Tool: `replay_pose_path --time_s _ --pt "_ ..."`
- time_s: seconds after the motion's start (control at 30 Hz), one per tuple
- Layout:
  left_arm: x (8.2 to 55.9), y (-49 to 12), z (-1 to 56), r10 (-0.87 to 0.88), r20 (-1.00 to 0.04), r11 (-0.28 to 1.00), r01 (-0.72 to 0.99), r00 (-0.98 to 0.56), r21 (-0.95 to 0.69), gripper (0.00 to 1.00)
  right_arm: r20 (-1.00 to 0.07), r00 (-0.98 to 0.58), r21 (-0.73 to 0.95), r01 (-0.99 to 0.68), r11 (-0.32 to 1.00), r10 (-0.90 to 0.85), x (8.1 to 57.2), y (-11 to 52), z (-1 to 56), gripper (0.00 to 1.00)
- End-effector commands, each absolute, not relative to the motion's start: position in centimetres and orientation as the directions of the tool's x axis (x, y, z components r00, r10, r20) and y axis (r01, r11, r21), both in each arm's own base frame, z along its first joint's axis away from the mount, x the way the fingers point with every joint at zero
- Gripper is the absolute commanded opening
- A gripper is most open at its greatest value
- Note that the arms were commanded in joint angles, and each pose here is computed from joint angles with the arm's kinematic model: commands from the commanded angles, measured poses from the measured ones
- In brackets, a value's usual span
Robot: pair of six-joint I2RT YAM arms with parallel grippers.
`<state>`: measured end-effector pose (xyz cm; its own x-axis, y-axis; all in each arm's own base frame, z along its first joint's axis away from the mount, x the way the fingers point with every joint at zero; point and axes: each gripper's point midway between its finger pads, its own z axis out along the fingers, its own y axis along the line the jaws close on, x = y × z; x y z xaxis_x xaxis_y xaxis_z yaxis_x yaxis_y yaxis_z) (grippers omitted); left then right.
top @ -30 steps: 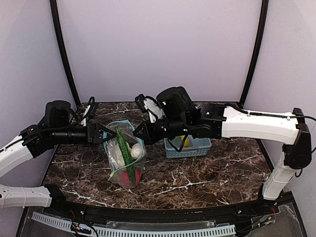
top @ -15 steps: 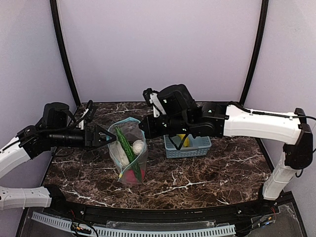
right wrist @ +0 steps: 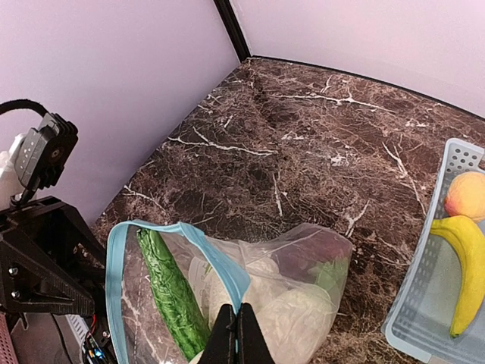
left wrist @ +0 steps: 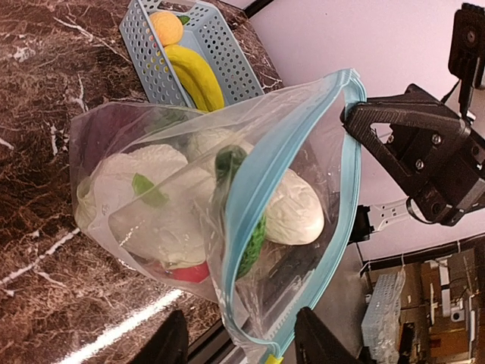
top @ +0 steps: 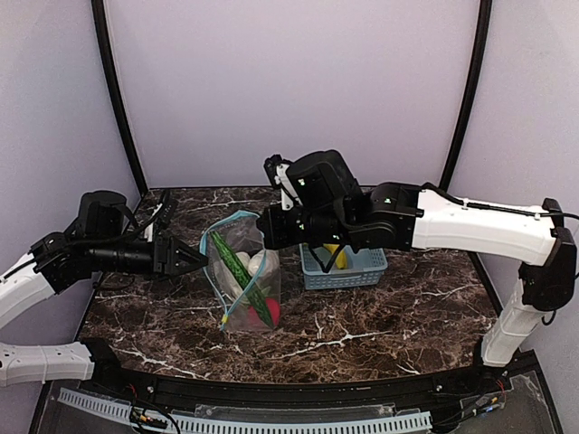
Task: Place the food in the zip-top bag and seal the zipper
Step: Pass from the right arm to the left
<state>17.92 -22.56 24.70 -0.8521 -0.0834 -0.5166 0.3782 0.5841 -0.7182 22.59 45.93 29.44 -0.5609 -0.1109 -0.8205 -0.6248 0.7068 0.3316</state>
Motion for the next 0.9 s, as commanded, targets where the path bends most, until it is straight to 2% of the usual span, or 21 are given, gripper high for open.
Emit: replay_pose_path --time_s 0.0,0.43,0.57,0.67,0.77,0.8,0.87 --pt "17.7 -22.8 24.0 -0.080 -0.500 0.570 0.372 -0.863 -0.733 0.41 -0.854 -0.519 0.352 -0.630 0.692 -0.038 22.5 45.6 33.4 0.00" --pt "18.7 -23.8 24.3 -0.111 -0.497 0.531 0.372 -0.861 -0.761 0.37 -0.852 -0.521 0.344 -0.633 0.694 -0.053 22.2 45.7 32.9 0.00" --pt "18.9 -24.1 24.3 -0.107 -0.498 0.526 0.376 -0.861 -0.763 0.24 -0.851 -0.523 0.342 -0.632 0.695 -0.057 22.1 45.8 32.7 0.00" --pt "19.0 -24.1 24.3 -0.109 -0.499 0.530 0.375 -0.860 -0.761 0.09 -0.851 -0.523 0.338 -0.630 0.699 -0.059 22.2 45.7 32.6 0.00" --pt "19.1 -23.9 24.0 -0.116 -0.501 0.540 0.368 -0.858 -0.757 0.02 -0.852 -0.518 0.327 -0.635 0.700 -0.072 22.1 45.5 32.5 0.00" --pt "19.1 -23.8 24.0 -0.118 -0.501 0.543 0.367 -0.857 -0.755 0.01 -0.854 -0.513 0.319 -0.639 0.700 -0.080 22.1 45.4 32.5 0.04" --pt "19.1 -23.6 23.7 -0.122 -0.500 0.550 0.361 -0.857 -0.753 0.01 -0.859 -0.503 0.300 -0.645 0.703 -0.095 22.0 45.0 32.5 0.19"
